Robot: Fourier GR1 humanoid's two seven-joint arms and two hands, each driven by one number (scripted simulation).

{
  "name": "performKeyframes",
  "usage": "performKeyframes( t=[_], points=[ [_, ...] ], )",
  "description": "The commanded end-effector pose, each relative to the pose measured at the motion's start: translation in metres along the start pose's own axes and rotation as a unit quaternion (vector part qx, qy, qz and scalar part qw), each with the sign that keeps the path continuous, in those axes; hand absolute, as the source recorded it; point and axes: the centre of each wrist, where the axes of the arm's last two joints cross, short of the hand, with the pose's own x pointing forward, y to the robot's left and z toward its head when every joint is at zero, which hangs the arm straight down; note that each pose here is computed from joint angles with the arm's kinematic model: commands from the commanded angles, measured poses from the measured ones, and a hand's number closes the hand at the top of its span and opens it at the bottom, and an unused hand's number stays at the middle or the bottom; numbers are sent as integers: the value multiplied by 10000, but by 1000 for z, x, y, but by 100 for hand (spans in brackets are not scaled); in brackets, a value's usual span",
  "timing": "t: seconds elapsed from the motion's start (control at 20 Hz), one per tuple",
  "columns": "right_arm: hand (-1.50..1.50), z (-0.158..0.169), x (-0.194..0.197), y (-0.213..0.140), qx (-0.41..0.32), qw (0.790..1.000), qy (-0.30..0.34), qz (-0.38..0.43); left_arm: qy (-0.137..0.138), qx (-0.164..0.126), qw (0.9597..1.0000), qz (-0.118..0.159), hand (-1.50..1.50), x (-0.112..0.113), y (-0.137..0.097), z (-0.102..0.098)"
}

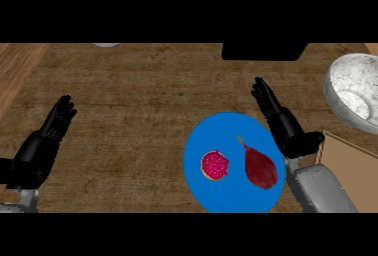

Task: Pick the pear from the plate and place it in the bowl

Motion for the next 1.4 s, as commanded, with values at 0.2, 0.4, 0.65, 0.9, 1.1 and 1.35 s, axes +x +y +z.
performKeyframes(
  t=[0.2,0.4,0.65,0.9,1.1,1.35],
  points=[
    [150,-24,9,32,2517,9274,-1063,-2556,-629,427,9964,-387,0,34,8,-25],
    [-150,-18,-31,-53,1277,9548,-793,-2563,-471,509,9971,-303,0,41,-13,-34],
    [-150,-18,-24,-92,2615,9014,-1768,-2962,-402,534,9969,-422,0,47,-14,-36],
    [-150,-36,17,-126,3345,9035,-1759,-2020,-419,625,9960,-473,0,54,-23,-48],
    [-150,-47,50,-136,3824,9016,-1654,-1165,-261,563,9964,-574,0,45,-16,-46],
    [-150,-68,92,-121,4372,8842,-1644,31,-327,571,9970,-407,0,49,-30,-54]
  ],
)
